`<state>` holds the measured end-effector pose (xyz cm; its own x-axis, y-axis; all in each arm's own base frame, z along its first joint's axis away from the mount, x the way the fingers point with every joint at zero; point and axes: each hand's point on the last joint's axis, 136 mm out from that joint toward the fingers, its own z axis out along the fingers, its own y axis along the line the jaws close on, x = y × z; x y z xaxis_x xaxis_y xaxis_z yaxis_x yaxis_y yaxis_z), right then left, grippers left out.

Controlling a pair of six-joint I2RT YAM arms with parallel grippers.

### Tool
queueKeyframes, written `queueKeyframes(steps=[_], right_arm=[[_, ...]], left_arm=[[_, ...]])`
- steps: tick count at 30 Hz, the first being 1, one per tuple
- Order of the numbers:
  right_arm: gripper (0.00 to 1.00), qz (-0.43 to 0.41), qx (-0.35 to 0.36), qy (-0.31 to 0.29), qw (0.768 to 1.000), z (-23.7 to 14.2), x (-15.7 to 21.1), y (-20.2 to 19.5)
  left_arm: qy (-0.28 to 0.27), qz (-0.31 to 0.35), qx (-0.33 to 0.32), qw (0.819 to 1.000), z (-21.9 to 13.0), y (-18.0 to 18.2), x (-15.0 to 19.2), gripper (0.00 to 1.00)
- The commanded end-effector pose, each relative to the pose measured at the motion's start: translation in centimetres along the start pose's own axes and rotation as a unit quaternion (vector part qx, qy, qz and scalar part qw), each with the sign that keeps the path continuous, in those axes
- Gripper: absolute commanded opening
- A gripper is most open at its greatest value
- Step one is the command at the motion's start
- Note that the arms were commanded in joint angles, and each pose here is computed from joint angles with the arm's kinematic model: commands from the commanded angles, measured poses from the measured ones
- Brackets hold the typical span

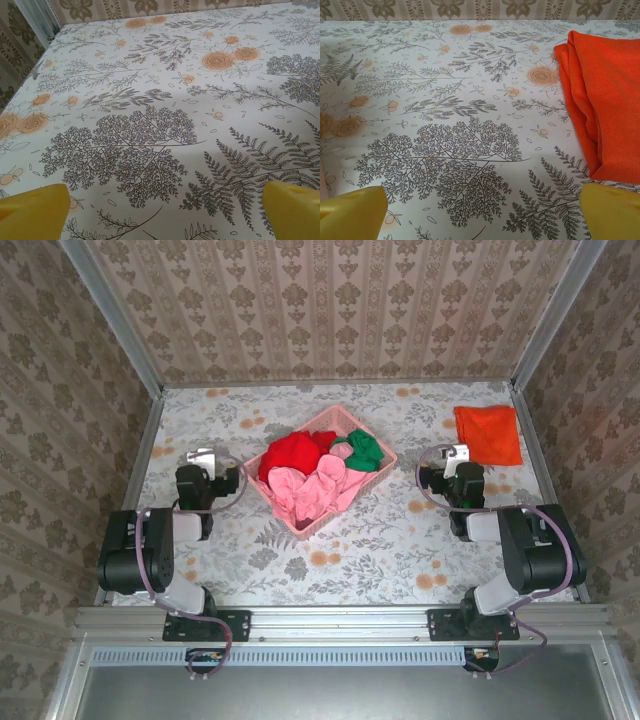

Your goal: Fold and stack the t-shirts

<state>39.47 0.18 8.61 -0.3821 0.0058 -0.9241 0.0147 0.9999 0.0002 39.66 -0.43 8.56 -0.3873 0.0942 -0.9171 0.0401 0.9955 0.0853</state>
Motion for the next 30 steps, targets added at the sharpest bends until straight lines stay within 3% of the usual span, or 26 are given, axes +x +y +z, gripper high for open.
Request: queueKeyframes(steps=[1,30], right_arm=[[1.0,0.011,0.01,-0.019,1.0,0.13,-1.31,-0.43],[1.0,0.011,0.01,-0.021,1.0,0.03,-1.36,-0.46]], left_arm=[[-0.013,0.003,0.004,1.0,-0.03,-0.08,-0.78,1.0],[-0.02,0.011,0.006,1.0,-0.48,-0.4,-1.18,1.0]])
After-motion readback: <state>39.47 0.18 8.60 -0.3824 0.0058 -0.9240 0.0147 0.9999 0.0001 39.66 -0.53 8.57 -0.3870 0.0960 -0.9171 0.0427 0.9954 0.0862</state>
